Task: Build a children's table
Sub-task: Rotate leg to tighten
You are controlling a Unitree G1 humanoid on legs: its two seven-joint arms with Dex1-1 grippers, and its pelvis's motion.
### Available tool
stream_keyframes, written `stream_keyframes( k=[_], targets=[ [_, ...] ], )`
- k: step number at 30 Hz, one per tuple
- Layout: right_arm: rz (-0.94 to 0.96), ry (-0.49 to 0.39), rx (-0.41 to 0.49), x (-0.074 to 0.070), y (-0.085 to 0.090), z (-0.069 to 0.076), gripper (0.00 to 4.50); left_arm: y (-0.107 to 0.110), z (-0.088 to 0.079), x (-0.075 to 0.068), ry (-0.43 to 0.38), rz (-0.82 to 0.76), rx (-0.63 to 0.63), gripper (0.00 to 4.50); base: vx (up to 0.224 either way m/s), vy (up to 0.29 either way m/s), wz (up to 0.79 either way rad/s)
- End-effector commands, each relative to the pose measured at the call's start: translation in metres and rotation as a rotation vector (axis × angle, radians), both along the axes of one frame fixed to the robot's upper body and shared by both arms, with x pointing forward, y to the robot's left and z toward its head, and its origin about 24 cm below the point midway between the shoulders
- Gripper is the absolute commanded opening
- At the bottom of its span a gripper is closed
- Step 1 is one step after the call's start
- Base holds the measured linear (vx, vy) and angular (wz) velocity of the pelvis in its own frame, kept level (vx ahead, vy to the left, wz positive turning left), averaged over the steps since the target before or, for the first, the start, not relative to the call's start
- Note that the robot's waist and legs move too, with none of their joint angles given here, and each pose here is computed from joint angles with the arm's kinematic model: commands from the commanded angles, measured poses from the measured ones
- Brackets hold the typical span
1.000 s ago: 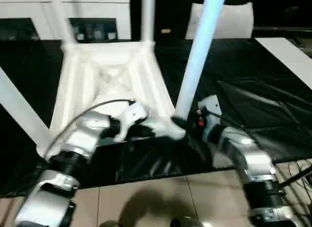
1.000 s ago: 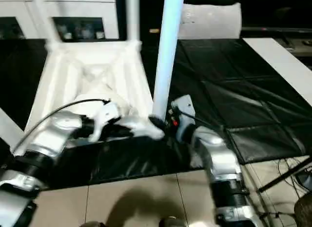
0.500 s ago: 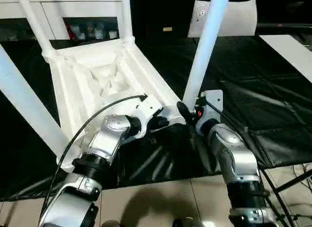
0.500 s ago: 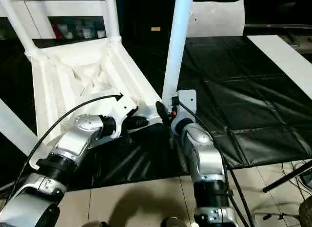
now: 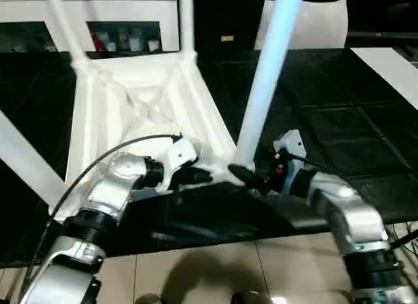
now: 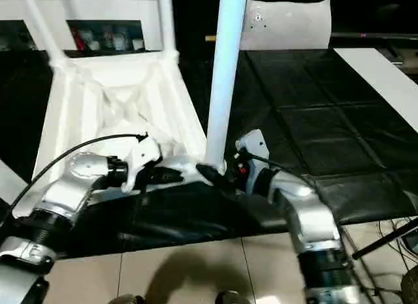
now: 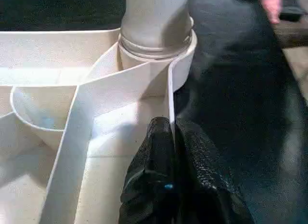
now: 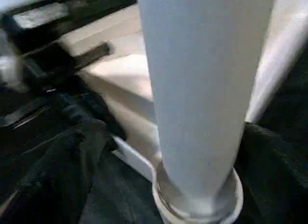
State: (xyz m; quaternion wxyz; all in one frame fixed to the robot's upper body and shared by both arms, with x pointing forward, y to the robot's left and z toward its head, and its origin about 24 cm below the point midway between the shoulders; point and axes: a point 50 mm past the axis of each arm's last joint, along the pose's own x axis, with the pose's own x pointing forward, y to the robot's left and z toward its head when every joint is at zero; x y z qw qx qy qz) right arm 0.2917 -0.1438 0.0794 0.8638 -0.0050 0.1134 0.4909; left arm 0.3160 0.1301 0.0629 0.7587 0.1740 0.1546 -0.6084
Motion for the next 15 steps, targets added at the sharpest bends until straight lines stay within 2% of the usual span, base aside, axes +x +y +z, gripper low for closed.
stream_keyframes(
  k=[1,5,10,15],
  targets=[
    [0.058,-0.007,0.011,-0.001,0.000,0.006,4.46,-0.008,0.007,-0.001,-0.017,-0.078,-0.050,0.00,0.000,0.000,0.00],
    [0.229,-0.018,-0.040,0.001,-0.010,0.008,4.46,0.007,0.009,-0.004,0.026,-0.226,0.013,0.00,0.000,0.000,0.00],
    [0.370,-0.001,-0.072,0.001,-0.013,0.009,4.01,0.016,0.010,-0.007,0.057,-0.341,0.081,0.00,0.000,0.000,0.00],
    [0.446,0.002,-0.100,0.001,-0.012,0.008,3.48,0.019,0.013,-0.005,0.061,-0.391,0.124,0.00,0.000,0.000,0.00]
  ],
)
